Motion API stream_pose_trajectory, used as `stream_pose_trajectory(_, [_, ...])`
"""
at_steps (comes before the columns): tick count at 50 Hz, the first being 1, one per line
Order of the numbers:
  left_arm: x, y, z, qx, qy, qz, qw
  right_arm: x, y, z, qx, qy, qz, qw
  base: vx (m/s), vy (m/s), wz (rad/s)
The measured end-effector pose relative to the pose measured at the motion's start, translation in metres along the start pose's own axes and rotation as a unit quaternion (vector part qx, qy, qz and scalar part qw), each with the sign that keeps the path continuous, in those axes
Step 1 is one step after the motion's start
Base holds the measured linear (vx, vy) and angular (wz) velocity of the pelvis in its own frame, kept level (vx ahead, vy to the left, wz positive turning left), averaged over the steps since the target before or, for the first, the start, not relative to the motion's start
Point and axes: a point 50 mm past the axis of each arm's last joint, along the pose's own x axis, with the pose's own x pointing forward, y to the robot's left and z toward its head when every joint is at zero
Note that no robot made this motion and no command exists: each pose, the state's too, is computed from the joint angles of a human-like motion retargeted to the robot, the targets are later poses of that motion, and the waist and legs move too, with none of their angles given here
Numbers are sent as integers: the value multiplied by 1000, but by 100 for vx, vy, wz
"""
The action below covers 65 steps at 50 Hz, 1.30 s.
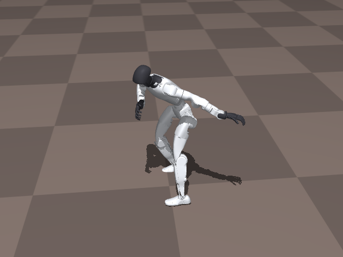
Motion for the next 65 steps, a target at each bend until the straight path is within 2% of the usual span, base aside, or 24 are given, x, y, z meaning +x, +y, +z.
stream_pose_trajectory(4, [-24, -18, 140, -78, -155, -24, 985, -8, -5, -7, -8, 35, -7, 999, -19, -16, -108])
stream_pose_trajectory(8, [-88, -7, 270, -150, -311, -42, 938, -17, -8, -11, -19, 61, 6, 998, -5, 4, -99])
stream_pose_trajectory(12, [-200, 4, 373, -220, -462, -86, 855, -25, -18, -13, -35, 82, 4, 996, 1, 16, -90])
stream_pose_trajectory(16, [-351, 40, 434, -251, -642, -106, 717, -30, -26, -13, -39, 95, -10, 995, -1, 8, -106])
stream_pose_trajectory(20, [-499, 84, 422, -213, -838, -17, 502, -32, -28, -16, -28, 103, -17, 994, 5, 21, -113])
stream_pose_trajectory(24, [-610, 106, 346, -164, -952, 138, 219, -39, -30, -20, -37, 117, -6, 992, 12, 15, -122])
stream_pose_trajectory(26, [-641, 112, 303, -164, -962, 198, 92, -44, -32, -19, -38, 123, -3, 992, 18, 9, -120])
stream_pose_trajectory(28, [-659, 113, 266, -169, -961, 220, -1, -48, -31, -19, -30, 127, -5, 991, 21, 5, -104])
stream_pose_trajectory(30, [-666, 109, 243, -173, -960, 212, -55, -50, -30, -18, -19, 130, -10, 991, 22, 4, -99])
stream_pose_trajectory(32, [-665, 101, 236, -169, -964, 193, -71, -51, -29, -19, -11, 134, -15, 991, 21, 3, -94])
stream_pose_trajectory(45, [-617, 52, 273, -76, -990, 119, 23, -45, -23, -28, -11, 136, -25, 990, 9, -1, -11])
stream_pose_trajectory(52, [-570, 18, 292, -64, -990, 7, 123, -32, -16, -27, 2, 107, -24, 994, -5, -2, 85])
stream_pose_trajectory(59, [-455, -34, 324, -65, -923, -93, 367, -24, -16, -28, -15, 94, -20, 995, -6, -1, 98])
stream_pose_trajectory(65, [-283, -87, 299, -60, -729, -124, 670, -22, -17, -27, -38, 91, -22, 995, -3, 3, 103])
